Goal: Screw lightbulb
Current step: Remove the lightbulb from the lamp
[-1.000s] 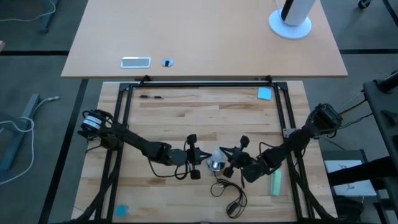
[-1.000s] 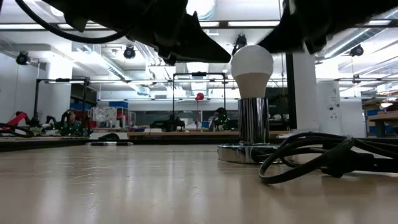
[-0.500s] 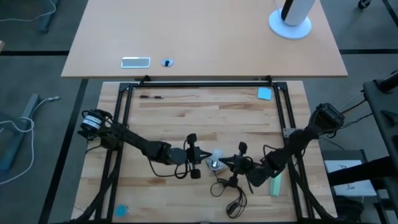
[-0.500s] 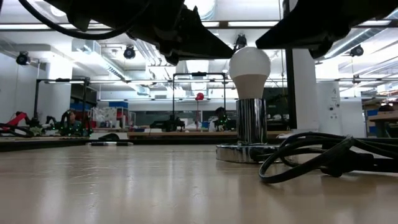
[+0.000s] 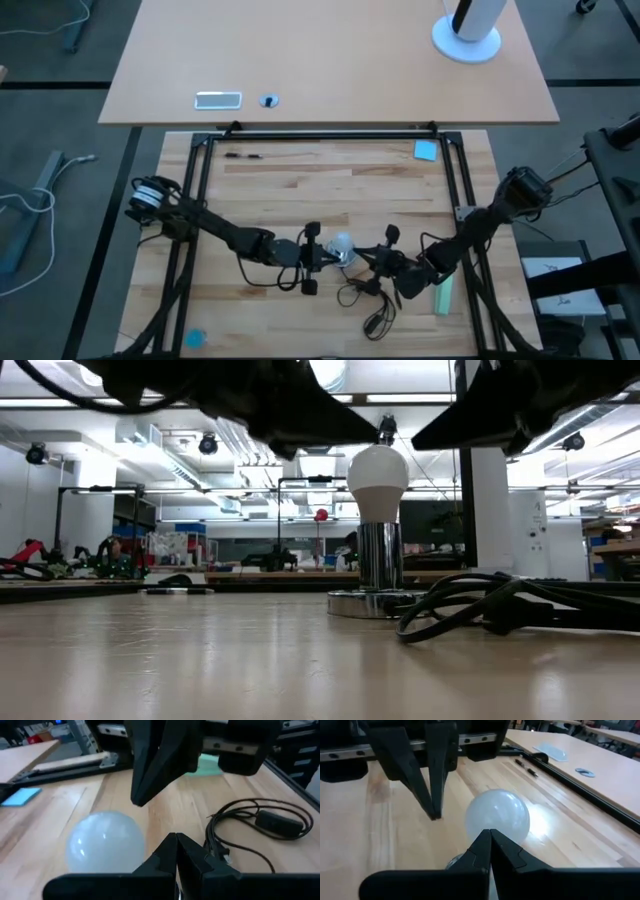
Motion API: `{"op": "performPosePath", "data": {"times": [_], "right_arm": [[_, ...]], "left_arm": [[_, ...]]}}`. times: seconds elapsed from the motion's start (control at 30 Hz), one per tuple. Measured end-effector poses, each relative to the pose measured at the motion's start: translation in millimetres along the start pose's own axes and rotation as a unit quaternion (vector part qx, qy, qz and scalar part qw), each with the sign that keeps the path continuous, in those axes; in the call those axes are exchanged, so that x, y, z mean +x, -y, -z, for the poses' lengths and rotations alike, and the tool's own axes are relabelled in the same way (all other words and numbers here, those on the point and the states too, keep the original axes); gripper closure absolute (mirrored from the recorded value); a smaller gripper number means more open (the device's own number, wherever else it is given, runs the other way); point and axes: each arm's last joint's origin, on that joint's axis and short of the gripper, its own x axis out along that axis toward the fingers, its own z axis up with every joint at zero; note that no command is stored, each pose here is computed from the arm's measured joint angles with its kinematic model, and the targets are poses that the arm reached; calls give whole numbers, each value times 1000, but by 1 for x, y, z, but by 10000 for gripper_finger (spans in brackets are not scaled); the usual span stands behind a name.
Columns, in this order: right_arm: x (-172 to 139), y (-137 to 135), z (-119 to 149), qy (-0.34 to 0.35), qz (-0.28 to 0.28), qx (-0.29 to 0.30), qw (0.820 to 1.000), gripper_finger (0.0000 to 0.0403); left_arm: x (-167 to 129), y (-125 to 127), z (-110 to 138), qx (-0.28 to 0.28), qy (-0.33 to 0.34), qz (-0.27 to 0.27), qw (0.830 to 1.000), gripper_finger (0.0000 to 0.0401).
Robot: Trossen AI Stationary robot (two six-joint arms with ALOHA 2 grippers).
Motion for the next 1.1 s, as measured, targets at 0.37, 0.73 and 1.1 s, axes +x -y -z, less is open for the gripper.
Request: {"op": "performPosePath", "data": {"times": [0.37, 0.73, 1.1], "right_arm": [[-2, 4, -9, 11, -2, 13, 1000, 403], [11, 9, -8, -3, -2, 10, 1000, 403], [17, 15, -9, -3, 16, 11, 1000, 403]], "left_arm": [[-6, -22, -8, 26, -1, -216, 976, 401], [2, -22, 0, -2, -6, -158, 987, 401], [0, -17, 1, -29, -10, -144, 989, 401]]}}
